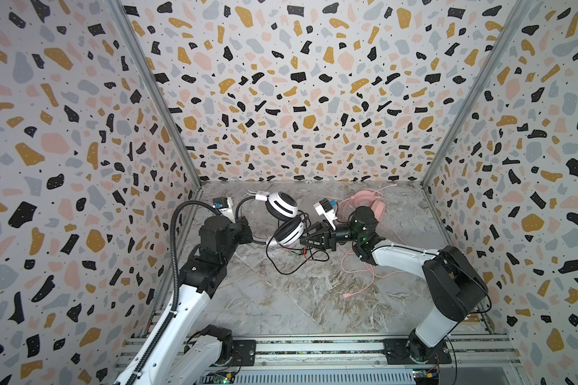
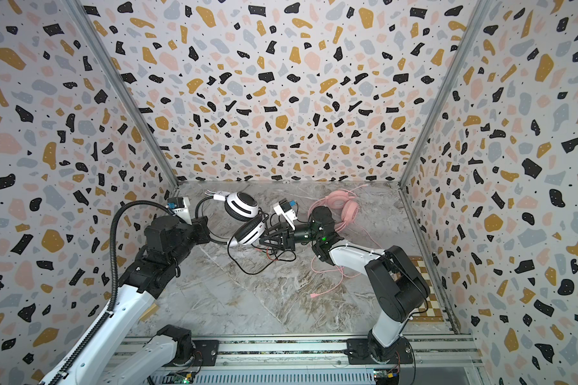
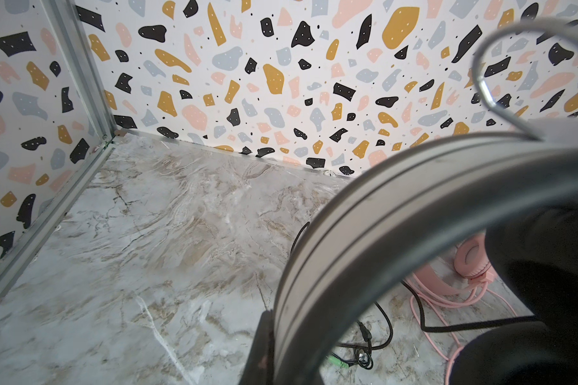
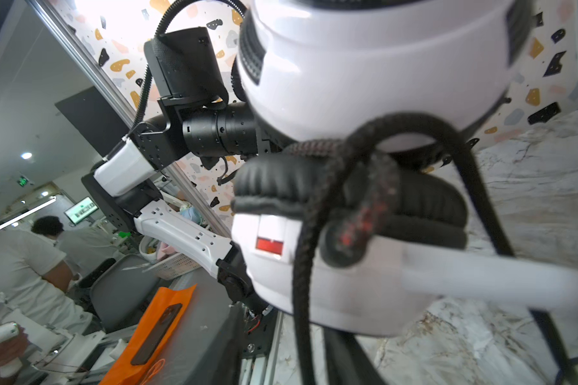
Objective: Wrap the headphones
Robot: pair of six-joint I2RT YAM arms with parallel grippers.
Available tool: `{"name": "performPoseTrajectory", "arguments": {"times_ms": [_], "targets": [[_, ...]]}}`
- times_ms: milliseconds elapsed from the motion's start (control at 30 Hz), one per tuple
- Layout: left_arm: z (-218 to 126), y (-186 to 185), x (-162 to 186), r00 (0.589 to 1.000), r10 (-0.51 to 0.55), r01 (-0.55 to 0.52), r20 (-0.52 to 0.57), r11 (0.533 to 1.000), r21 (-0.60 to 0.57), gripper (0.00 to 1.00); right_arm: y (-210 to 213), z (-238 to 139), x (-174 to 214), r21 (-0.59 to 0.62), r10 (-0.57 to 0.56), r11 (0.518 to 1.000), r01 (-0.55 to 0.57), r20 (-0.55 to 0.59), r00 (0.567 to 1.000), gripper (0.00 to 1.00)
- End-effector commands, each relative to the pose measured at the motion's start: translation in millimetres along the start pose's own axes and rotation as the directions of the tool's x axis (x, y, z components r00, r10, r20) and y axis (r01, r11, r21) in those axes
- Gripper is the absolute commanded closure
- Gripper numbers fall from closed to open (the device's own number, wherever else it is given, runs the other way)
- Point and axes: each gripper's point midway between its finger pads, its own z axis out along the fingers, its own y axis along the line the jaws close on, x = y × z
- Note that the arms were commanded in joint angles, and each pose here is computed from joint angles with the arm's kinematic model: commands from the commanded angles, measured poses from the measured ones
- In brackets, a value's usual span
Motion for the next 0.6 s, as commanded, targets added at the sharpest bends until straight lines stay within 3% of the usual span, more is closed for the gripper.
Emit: {"name": "performPoseTrajectory", "arguments": {"times_ms": [0,33,67,300,400,567], "targets": [[-13,-17,-43,0.990,-0.035,0.026,0.133,0.997,0.068,1.00,2,-5,-13,0.029,-0.037,0.999,0.036,0.012,0.999,0.86],[-14,-16,-44,0.990,-0.032,0.024,0.134,0.998,0.065,1.00,0,-9,-12,0.048,-0.032,0.998,0.032,0.016,0.999,0.96],[-14,-16,-44,0.991,-0.030,0.022,0.134,0.998,0.064,1.00,-3,-14,-13,0.065,-0.030,0.997,0.028,0.020,0.999,1.00],[-14,-19,-41,0.992,-0.032,0.021,0.121,0.995,0.096,1.00,-7,-54,-34,0.158,-0.057,0.986,0.046,0.071,0.996,1.00],[-11,-37,-35,0.996,0.005,-0.022,0.087,0.981,0.191,1.00,-19,-77,-55,0.240,-0.077,0.970,0.045,0.127,0.989,1.00],[-9,-71,-13,0.998,0.061,-0.056,0.000,0.916,0.397,1.00,-58,-96,-108,0.344,-0.102,0.938,0.036,0.175,0.979,1.00]]}}
